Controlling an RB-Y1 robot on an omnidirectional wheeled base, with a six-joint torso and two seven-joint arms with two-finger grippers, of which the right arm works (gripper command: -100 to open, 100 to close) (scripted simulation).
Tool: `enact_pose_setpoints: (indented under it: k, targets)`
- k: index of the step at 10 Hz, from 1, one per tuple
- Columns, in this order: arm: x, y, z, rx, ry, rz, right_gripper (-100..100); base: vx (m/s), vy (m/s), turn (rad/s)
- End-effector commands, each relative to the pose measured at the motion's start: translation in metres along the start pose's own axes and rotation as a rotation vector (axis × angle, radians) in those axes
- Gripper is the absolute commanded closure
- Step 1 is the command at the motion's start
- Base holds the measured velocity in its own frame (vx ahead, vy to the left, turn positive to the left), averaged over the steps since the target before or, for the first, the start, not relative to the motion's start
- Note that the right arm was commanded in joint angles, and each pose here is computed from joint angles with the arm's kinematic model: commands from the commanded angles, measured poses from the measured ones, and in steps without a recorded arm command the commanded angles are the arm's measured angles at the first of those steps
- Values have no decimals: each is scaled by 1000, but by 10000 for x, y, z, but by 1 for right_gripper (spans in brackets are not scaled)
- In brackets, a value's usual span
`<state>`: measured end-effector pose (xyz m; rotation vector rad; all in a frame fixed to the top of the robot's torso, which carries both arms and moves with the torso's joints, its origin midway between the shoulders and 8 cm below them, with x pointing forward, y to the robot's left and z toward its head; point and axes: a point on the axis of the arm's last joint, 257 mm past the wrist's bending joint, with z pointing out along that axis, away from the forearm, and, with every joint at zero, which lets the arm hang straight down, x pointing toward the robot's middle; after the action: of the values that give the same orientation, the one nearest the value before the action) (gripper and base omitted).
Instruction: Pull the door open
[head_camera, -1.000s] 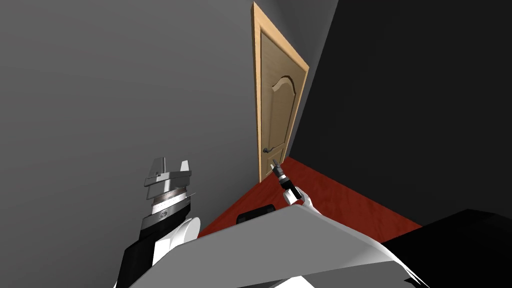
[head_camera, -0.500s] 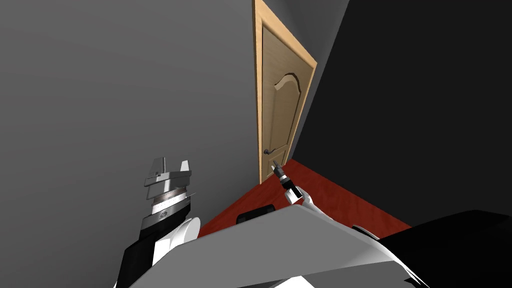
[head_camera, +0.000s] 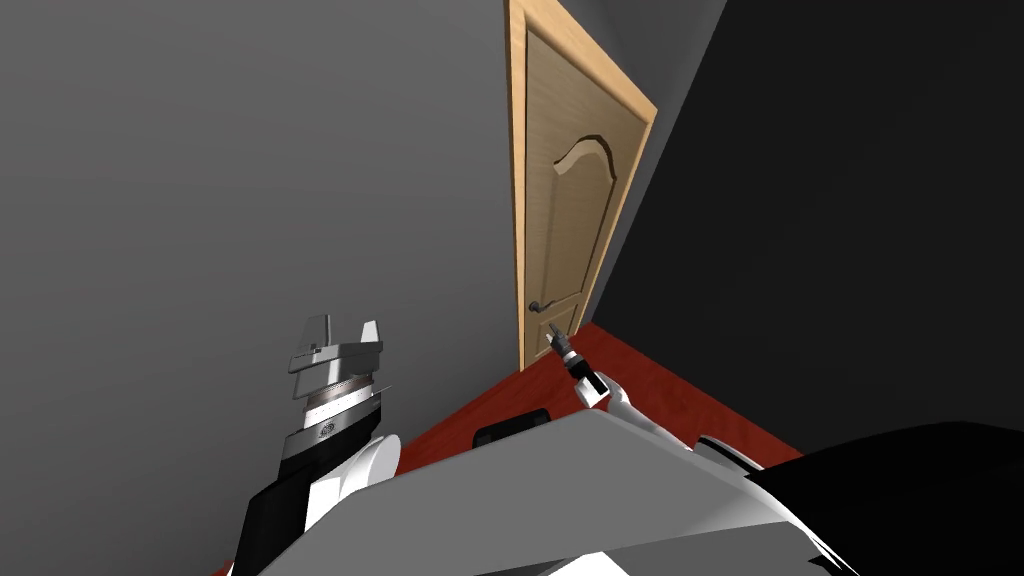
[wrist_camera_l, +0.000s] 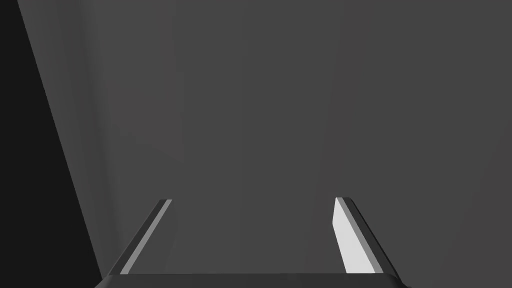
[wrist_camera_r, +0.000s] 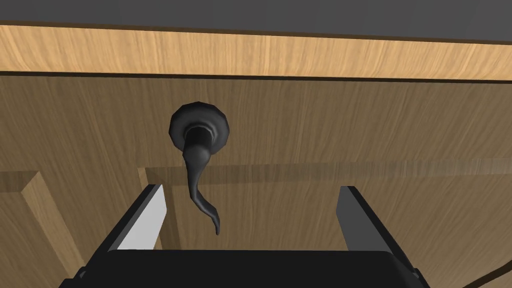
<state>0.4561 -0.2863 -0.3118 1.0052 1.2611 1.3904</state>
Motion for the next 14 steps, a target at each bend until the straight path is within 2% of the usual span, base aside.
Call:
enact_pose_setpoints:
  k: [1,3,5,6,11,12,13,14]
  targets:
    - [-74,-89,-13,20,0,-9,-100,31,-112,126]
    - [-166,-173,-36,43,-1,-21,-100,37,-116,106]
    - [-341,-302,-81,80,-4,-42,-100,56,-137,187]
    - [-341,-302,-81,80,-4,-42,-100,34,-124,52]
    - [-584,-432,-144,124,-14,-72,-100,20,-74,87]
    - [-551,-412,-141,117,-12,-68,-100,10,-36,30]
    - [-753,-421,-229,121,-48,-70,-100,98,27,272]
    - [-821,-423,-261,123,-60,-70,-100,181,32,220]
